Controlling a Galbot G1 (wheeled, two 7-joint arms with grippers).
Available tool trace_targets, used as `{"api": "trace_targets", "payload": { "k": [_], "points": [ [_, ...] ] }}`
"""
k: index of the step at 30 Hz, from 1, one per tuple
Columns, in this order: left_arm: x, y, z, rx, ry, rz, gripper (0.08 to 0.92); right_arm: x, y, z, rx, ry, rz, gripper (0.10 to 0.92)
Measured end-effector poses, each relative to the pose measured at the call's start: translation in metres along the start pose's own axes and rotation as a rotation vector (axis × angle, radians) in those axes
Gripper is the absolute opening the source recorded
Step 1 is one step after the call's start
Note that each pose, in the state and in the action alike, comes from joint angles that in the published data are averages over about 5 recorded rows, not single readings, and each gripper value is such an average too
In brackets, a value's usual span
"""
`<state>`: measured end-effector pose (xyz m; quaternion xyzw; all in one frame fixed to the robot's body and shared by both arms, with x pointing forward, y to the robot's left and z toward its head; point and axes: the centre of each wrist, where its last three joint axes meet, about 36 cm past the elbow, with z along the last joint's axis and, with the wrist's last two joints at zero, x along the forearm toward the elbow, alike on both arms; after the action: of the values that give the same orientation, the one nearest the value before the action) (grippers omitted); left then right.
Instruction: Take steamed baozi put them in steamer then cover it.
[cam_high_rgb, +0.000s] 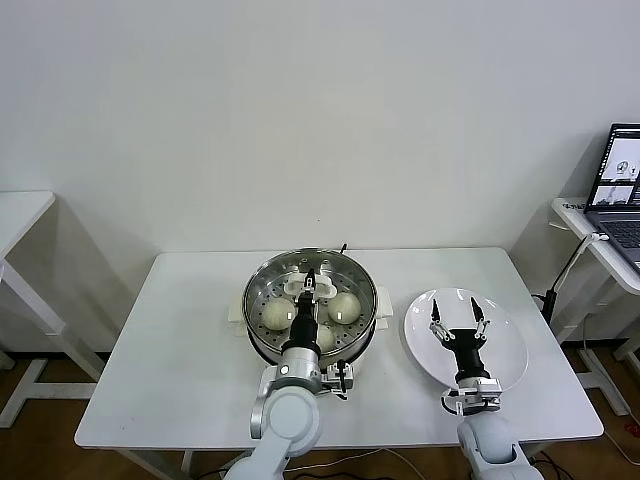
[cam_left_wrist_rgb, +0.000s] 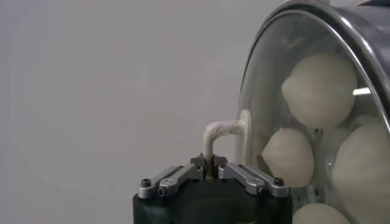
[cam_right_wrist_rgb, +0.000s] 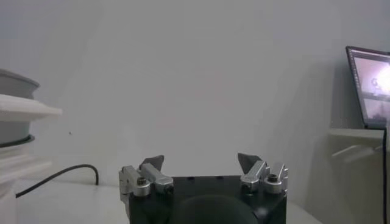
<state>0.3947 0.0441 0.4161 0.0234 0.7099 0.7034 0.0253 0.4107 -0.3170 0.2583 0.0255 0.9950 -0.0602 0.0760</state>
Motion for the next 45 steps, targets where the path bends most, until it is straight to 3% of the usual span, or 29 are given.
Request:
{"api": "trace_targets", "payload": {
  "k": [5,16,26,32,36,45],
  "points": [
    [0.002,-0.002,0.001,-0.008,0.0,0.004,0.229,0.0,0.0,0.0,0.0,0.0,-0.001,0.823],
    [0.013,0.006,0.003,0.011,-0.008,-0.006,0.545,0.001,0.0,0.001,0.002,0.002,-0.003,0.823],
    [0.043,0.021,0.019,0.052,-0.037,-0.02,0.805,0.001,0.002,-0.002,0.006,0.002,-0.016,0.823],
    [0.066,0.039,0.049,0.119,-0.039,-0.053,0.822,0.005,0.001,-0.007,0.013,0.029,-0.013,0.823],
    [0.075,0.047,0.081,0.224,-0.014,-0.081,0.823,0.008,-0.001,-0.011,0.001,0.047,-0.006,0.823],
    [0.067,0.045,0.172,0.613,0.053,-0.117,0.823,0.017,0.002,-0.02,-0.068,0.085,0.005,0.823]
  ]
}}
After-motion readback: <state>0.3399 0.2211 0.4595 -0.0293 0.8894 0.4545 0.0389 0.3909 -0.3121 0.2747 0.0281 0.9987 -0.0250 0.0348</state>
